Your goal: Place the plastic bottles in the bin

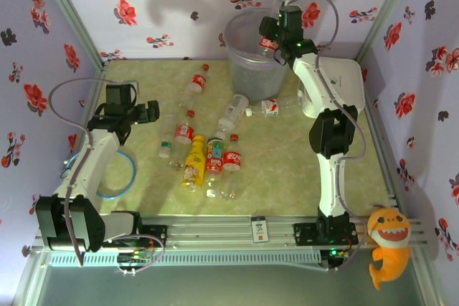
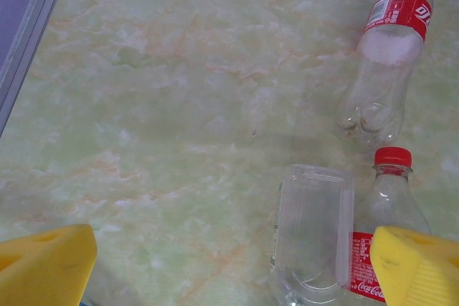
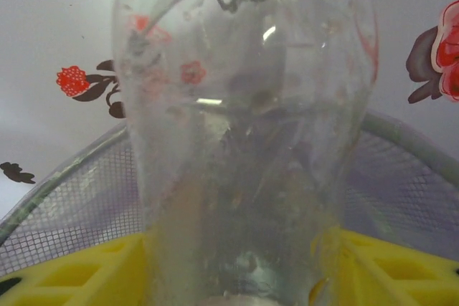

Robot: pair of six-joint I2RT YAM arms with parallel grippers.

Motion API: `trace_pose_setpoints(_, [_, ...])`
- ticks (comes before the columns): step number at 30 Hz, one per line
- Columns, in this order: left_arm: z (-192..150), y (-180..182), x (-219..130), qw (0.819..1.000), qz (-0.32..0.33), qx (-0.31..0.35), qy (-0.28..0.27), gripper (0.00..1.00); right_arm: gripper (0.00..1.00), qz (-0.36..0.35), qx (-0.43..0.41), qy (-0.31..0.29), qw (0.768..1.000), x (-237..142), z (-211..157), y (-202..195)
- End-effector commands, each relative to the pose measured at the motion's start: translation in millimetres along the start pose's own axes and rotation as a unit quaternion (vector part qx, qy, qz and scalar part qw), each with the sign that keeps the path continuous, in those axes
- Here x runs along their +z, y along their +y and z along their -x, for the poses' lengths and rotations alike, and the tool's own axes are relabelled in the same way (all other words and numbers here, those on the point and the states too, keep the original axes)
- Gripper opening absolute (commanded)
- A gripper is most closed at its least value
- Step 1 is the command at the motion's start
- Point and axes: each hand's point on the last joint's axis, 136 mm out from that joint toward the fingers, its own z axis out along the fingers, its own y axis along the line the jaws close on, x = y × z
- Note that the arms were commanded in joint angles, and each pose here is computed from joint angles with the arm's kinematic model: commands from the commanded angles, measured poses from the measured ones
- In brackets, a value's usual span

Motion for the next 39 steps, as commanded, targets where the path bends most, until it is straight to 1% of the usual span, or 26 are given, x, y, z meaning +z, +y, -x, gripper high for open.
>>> trace_pose_setpoints(1, [-9,0,5,1.000,0.006,0.014,0.015,0.99,0.68,0.011,-0.002,0.007,1.000,6,-9,5])
trace_pose_setpoints(6, [-10,0,5,1.000,0.007,0.015,0.017,0.99,0.73,0.015,-0.006,0.005,1.000,4,-4,8])
trace_pose_setpoints(9, [-10,0,5,1.000,0.007,0.016,0.017,0.99,0.74,0.021,-0.010,0.000,1.000,-2,6,14])
trace_pose_setpoints(11, [-10,0,5,1.000,0.007,0.017,0.017,0.99,0.74,0.025,-0.015,-0.011,1.000,-11,19,19])
trace_pose_setpoints(15, [-11,-1,6,1.000,0.007,0.018,0.019,0.99,0.75,0.028,-0.017,-0.036,0.999,-42,52,28])
trace_pose_setpoints(18, [-11,-1,6,1.000,0.006,0.019,0.019,0.99,0.75,0.025,-0.017,-0.059,0.998,-72,76,32])
trace_pose_setpoints(21, [-11,-1,6,1.000,0.007,0.019,0.020,1.00,0.76,0.011,-0.021,-0.067,0.998,-105,89,28])
trace_pose_setpoints(22, [-11,-2,6,1.000,0.007,0.020,0.019,1.00,0.76,0.007,-0.021,-0.064,0.998,-115,87,25])
trace_pose_setpoints(25, [-10,-2,5,1.000,0.006,0.020,0.017,1.00,0.76,-0.012,-0.009,-0.067,0.998,-149,77,9])
trace_pose_setpoints(28, [-11,-3,5,1.000,0.005,0.022,0.019,1.00,0.75,-0.047,0.015,-0.063,0.997,-182,47,-21])
trace_pose_setpoints(33, [-11,-4,5,1.000,0.005,0.022,0.020,1.00,0.73,-0.128,0.068,-0.034,0.989,-219,-26,-82])
trace_pose_setpoints(36, [-11,-5,5,1.000,0.003,0.024,0.020,1.00,0.72,-0.153,0.123,-0.018,0.980,-225,-70,-110])
trace_pose_setpoints(39, [-11,-5,5,0.999,0.003,0.024,0.020,1.00,0.68,-0.145,0.185,-0.006,0.972,-215,-102,-124])
